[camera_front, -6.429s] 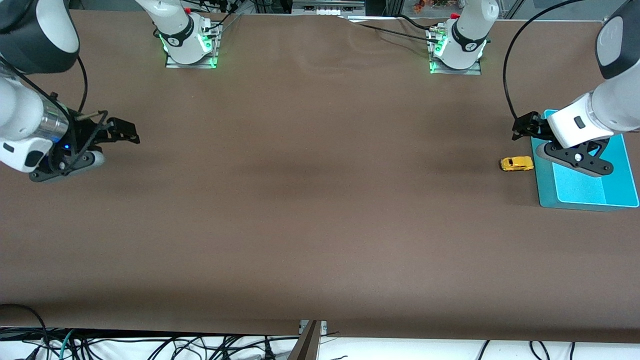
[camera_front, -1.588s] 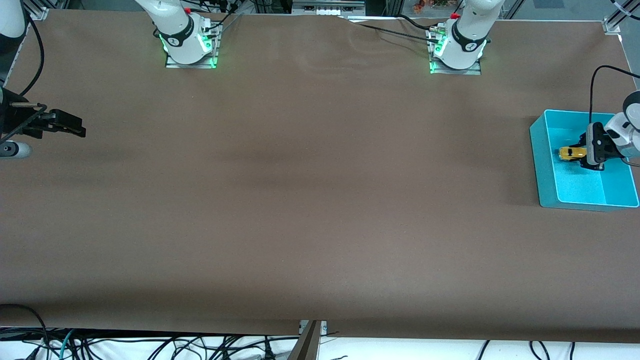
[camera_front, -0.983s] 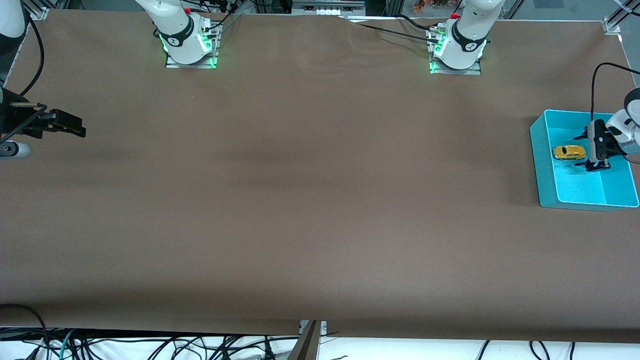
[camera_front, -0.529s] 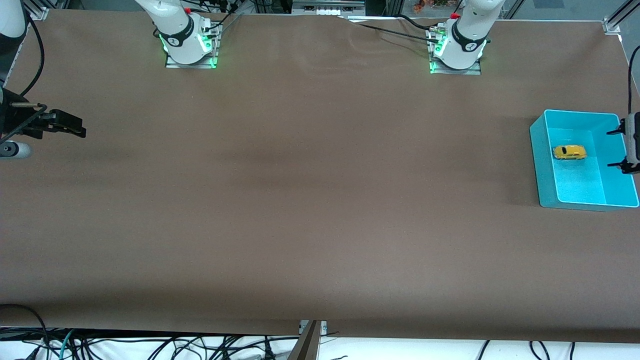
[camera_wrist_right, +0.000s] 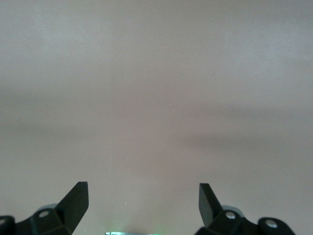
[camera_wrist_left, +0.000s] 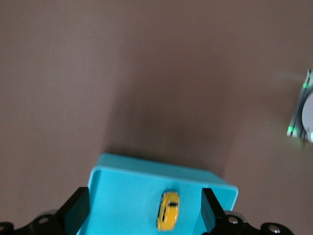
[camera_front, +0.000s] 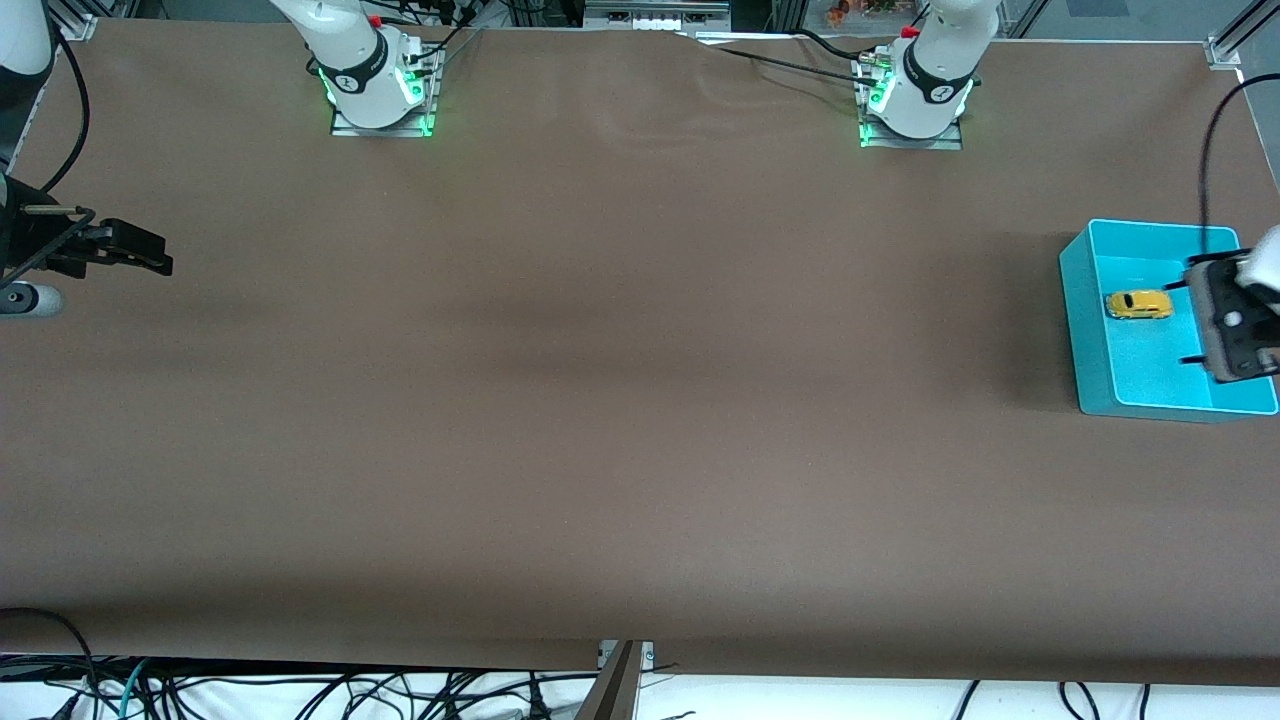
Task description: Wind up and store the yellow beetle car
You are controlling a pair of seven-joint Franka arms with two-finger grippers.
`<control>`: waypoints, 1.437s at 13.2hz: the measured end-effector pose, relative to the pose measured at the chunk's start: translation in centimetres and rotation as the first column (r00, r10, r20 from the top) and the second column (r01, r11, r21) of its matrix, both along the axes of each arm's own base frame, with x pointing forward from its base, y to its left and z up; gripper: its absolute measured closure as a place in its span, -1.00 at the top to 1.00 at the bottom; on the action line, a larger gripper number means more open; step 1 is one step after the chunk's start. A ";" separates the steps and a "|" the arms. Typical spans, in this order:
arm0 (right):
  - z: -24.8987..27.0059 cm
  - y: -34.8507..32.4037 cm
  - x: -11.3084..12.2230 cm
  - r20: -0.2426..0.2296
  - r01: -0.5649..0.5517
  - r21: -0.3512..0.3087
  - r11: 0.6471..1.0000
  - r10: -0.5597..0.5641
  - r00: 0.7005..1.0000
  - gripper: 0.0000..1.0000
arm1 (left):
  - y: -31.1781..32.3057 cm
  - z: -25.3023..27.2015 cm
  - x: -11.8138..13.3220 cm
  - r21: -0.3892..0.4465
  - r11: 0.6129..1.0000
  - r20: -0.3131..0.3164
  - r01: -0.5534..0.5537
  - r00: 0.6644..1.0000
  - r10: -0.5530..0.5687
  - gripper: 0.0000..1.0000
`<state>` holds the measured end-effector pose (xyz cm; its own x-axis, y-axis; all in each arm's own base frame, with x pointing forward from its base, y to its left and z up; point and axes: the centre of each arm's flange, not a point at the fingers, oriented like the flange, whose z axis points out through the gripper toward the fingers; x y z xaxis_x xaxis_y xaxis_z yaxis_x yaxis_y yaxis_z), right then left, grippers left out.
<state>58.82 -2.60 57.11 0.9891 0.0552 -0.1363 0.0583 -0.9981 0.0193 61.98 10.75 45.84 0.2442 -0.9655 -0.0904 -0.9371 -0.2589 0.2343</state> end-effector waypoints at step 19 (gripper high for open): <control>0.0 0.0 0.0 0.002 0.000 0.000 1.000 0.000 1.000 1.00 | -11.2 11.2 -8.4 -0.065 0.294 0.250 -0.954 0.269 0.930 1.00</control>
